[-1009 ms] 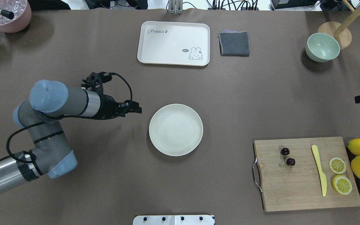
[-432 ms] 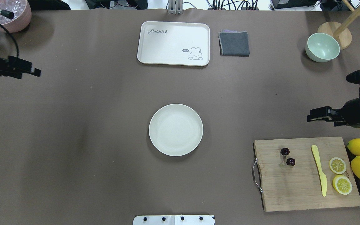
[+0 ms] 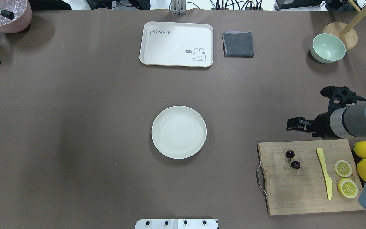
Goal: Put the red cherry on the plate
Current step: 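Lower the right gripper and grasp the pair of dark red cherries, then carry the cherries with the right gripper over the white plate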
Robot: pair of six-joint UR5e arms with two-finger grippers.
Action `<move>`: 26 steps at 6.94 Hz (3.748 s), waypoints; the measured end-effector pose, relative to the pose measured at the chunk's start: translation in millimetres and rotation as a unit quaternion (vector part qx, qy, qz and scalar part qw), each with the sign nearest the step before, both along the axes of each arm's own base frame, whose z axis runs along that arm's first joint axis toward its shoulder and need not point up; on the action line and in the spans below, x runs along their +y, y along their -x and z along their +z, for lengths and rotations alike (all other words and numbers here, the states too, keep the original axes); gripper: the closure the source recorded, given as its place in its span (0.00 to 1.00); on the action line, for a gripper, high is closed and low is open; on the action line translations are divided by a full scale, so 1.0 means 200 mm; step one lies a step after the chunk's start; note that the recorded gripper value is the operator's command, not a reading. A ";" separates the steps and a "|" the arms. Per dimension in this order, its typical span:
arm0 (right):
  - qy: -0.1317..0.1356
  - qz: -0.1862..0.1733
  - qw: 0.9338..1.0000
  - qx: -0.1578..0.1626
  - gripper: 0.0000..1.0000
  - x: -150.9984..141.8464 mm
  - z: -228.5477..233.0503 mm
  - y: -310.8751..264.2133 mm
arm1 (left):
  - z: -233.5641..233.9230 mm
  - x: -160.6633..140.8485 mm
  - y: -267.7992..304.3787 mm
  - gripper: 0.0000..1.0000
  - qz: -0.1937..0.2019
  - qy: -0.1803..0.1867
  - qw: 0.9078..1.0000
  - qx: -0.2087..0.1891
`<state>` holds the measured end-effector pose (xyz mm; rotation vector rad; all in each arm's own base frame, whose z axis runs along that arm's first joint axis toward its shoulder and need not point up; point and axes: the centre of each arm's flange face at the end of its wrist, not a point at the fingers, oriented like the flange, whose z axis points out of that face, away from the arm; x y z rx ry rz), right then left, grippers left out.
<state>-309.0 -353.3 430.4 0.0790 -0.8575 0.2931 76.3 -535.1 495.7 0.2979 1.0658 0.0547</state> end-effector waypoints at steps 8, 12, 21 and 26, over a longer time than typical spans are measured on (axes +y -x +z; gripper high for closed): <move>-0.035 -0.078 0.995 0.053 0.71 0.25 0.18 0.21 | 0.21 0.12 0.22 0.02 -0.010 -0.012 1.000 -0.025; -0.037 -0.074 0.995 0.049 0.98 0.22 0.16 0.20 | 0.21 0.12 0.22 0.02 -0.010 -0.011 1.000 -0.026; 0.013 -0.005 1.000 0.020 0.82 -0.12 -1.02 1.09 | 0.27 0.15 0.23 0.02 -0.010 -0.002 1.000 -0.028; 0.046 0.036 0.998 0.014 0.00 -0.27 -1.32 1.42 | 0.28 0.15 0.23 0.02 -0.008 -0.004 1.000 -0.030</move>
